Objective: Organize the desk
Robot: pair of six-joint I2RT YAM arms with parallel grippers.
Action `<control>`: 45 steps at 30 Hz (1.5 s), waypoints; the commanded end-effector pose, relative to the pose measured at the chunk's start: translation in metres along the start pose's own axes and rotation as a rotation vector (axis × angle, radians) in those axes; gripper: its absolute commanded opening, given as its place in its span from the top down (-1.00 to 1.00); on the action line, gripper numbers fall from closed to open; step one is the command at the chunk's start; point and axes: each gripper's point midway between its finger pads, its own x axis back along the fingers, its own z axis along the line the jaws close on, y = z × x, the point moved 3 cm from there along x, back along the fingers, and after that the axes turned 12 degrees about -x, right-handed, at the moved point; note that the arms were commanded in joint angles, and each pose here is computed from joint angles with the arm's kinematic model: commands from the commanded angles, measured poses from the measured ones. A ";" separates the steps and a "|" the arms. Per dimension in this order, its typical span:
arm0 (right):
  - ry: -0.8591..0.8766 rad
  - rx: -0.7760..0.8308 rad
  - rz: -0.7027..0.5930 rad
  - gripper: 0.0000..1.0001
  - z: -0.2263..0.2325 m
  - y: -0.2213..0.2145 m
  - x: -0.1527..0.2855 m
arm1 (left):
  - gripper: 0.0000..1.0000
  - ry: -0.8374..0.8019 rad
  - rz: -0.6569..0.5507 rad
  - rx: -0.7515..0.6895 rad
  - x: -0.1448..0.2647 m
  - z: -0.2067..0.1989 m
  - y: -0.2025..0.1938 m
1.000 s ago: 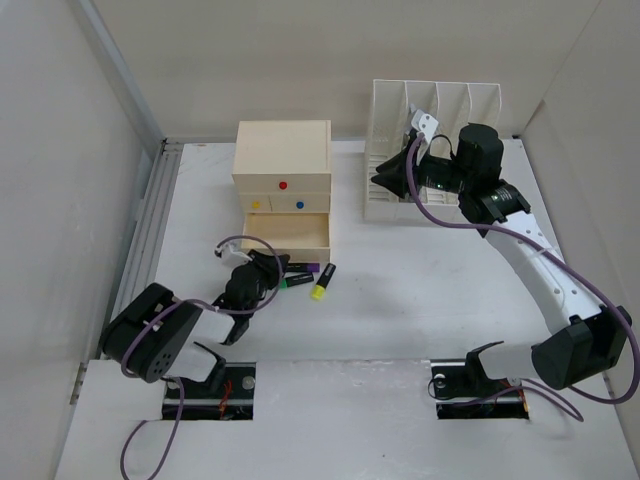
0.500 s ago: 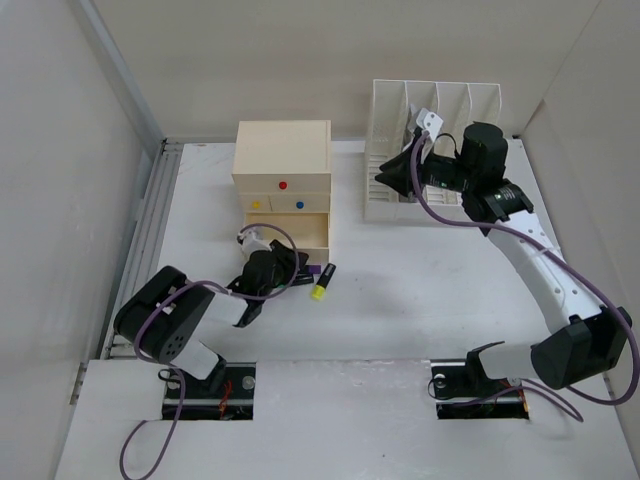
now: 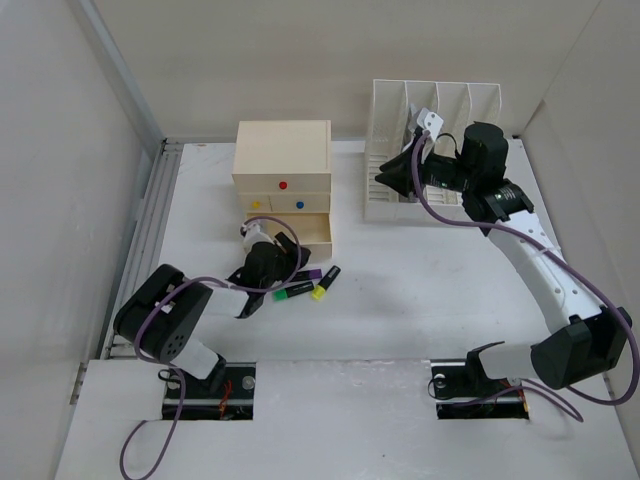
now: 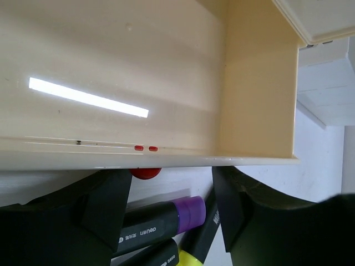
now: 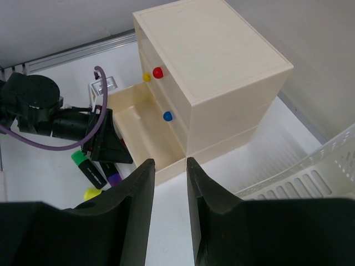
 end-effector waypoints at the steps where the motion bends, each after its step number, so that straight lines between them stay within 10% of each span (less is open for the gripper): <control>1: 0.036 0.047 -0.050 0.30 0.008 0.015 0.004 | -0.09 -0.009 -0.117 0.001 -0.004 -0.009 0.033; 20: 0.072 0.012 -0.016 0.33 0.003 0.000 -0.007 | 0.03 -0.242 -0.180 -0.100 0.112 -0.079 0.050; 26: 0.050 0.050 0.087 0.38 -0.011 -0.016 -0.019 | 1.00 -0.271 -0.298 -0.143 0.168 -0.094 0.099; 29: 0.094 0.123 0.184 1.00 -0.002 -0.040 -0.041 | 1.00 -0.283 -0.323 -0.226 0.206 -0.110 0.130; 30: 0.136 0.131 0.243 0.80 0.008 -0.056 -0.045 | 0.97 -0.297 -0.331 -0.251 0.220 -0.115 0.140; 31: 0.174 0.231 0.265 0.49 0.013 -0.061 -0.052 | 0.36 -0.290 -0.331 -0.278 0.229 -0.118 0.148; 35: 0.274 0.371 0.389 -0.32 0.051 -0.104 -0.090 | -0.40 -0.229 -0.338 -0.432 0.268 -0.119 0.178; 41: 0.386 0.442 0.462 0.38 0.088 -0.147 -0.125 | -0.73 0.036 -0.459 -0.602 0.258 -0.062 0.183; 45: 0.406 0.502 0.532 0.45 0.092 -0.180 -0.143 | -0.87 0.019 -0.547 -0.568 0.255 -0.046 0.172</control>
